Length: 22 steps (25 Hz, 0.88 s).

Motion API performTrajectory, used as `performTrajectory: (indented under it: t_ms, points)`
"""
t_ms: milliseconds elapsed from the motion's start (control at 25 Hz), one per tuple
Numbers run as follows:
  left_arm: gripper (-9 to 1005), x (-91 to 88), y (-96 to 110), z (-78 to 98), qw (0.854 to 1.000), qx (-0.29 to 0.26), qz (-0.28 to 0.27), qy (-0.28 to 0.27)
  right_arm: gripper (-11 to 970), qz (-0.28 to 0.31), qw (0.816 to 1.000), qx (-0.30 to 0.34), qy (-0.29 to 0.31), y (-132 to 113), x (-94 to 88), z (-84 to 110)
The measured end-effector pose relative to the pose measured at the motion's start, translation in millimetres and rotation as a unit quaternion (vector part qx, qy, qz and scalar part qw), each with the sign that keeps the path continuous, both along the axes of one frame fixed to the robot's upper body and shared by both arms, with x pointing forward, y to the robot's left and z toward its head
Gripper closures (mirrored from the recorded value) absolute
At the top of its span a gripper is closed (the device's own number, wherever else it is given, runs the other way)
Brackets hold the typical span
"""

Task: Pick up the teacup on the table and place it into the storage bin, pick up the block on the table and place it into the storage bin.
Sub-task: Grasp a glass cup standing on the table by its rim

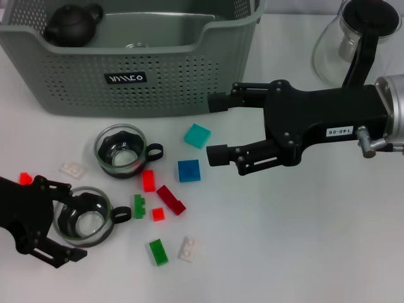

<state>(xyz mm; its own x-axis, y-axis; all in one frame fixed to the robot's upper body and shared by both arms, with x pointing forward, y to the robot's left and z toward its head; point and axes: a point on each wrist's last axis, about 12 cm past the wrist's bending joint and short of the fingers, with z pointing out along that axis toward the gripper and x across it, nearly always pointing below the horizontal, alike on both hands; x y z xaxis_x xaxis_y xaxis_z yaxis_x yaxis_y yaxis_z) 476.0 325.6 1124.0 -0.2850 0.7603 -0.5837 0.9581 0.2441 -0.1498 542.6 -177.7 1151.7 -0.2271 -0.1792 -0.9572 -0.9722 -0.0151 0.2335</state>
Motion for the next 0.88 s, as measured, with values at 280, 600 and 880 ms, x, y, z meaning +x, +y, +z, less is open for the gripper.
performTrajectory:
  t_ms: [280, 600, 880]
  points:
    - [91, 5.6, -11.1, -2.2, 0.999, 0.046, -0.009, 0.029, 11, -0.002, 1.0, 0.0, 0.002, 0.4, 1.1, -0.7]
    - [92, 11.5, -22.7, -7.1, 0.996, 0.079, -0.02, 0.039, 11, -0.007, 1.0, 0.001, 0.003, -1.3, 1.0, -1.8]
    - [94, 12.8, -29.7, -8.8, 0.994, 0.089, -0.028, 0.048, 12, -0.014, 1.0, 0.005, 0.004, -3.8, 1.8, -3.1]
